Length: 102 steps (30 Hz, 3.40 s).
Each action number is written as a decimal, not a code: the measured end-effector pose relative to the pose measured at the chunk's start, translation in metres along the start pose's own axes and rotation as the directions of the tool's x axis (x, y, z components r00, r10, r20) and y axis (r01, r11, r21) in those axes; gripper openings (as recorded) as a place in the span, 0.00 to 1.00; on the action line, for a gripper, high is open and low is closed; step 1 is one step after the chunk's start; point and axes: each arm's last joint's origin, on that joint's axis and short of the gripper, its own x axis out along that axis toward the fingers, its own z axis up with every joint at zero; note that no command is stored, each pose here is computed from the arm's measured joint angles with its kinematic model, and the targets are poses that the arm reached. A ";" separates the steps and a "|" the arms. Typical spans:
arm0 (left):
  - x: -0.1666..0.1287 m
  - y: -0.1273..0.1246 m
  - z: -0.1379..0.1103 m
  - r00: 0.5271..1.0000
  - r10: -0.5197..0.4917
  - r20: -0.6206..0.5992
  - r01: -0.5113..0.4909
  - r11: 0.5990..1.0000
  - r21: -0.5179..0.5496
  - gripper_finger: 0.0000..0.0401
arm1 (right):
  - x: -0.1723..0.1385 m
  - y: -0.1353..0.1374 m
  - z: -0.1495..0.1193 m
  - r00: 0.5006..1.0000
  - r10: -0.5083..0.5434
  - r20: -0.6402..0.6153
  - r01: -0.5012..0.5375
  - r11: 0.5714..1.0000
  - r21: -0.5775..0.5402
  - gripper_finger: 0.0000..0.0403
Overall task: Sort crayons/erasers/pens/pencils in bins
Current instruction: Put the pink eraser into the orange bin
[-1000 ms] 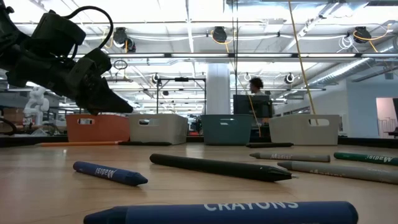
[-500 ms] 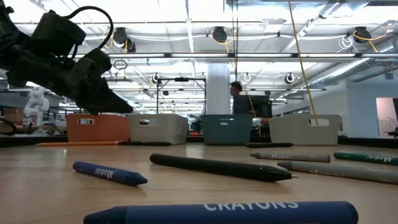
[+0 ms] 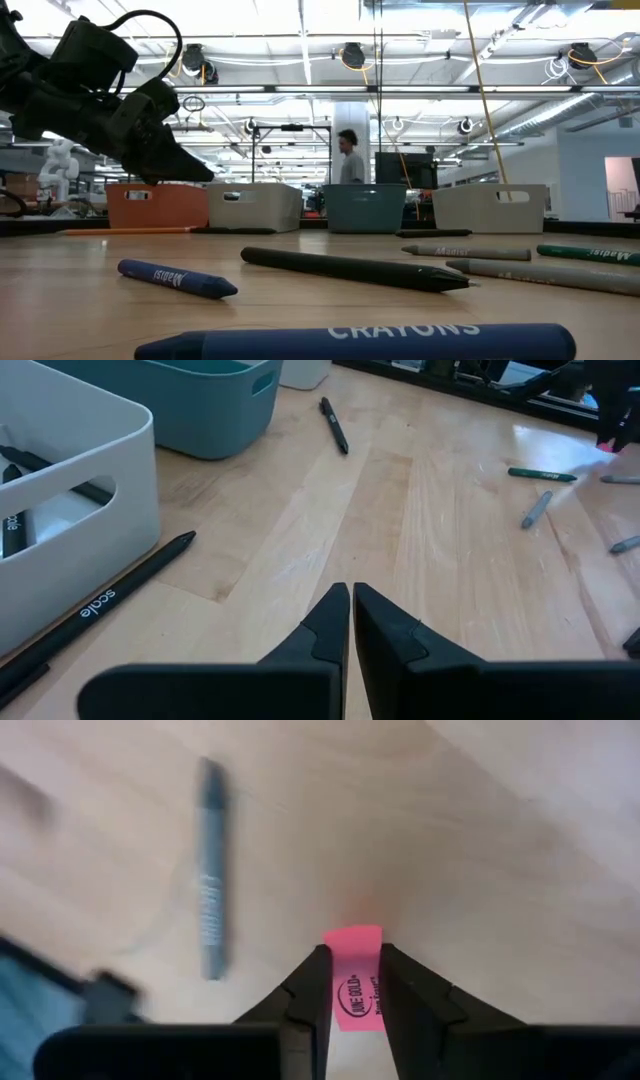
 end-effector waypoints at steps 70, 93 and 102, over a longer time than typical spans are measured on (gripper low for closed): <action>0.101 -0.057 0.116 0.911 -0.400 0.097 0.403 0.915 -0.010 0.52 | -0.092 0.009 0.240 0.148 0.889 0.433 -0.147 0.453 -0.879 0.17; 0.106 -0.058 0.122 0.908 -0.401 0.117 0.399 0.916 0.045 0.13 | -0.095 0.010 0.240 0.126 0.903 0.411 -0.139 0.426 -0.894 0.18; 0.107 -0.057 0.121 0.913 -0.395 0.102 0.392 0.919 0.042 0.14 | -0.096 0.011 0.237 0.131 0.905 0.405 -0.091 0.418 -0.904 0.39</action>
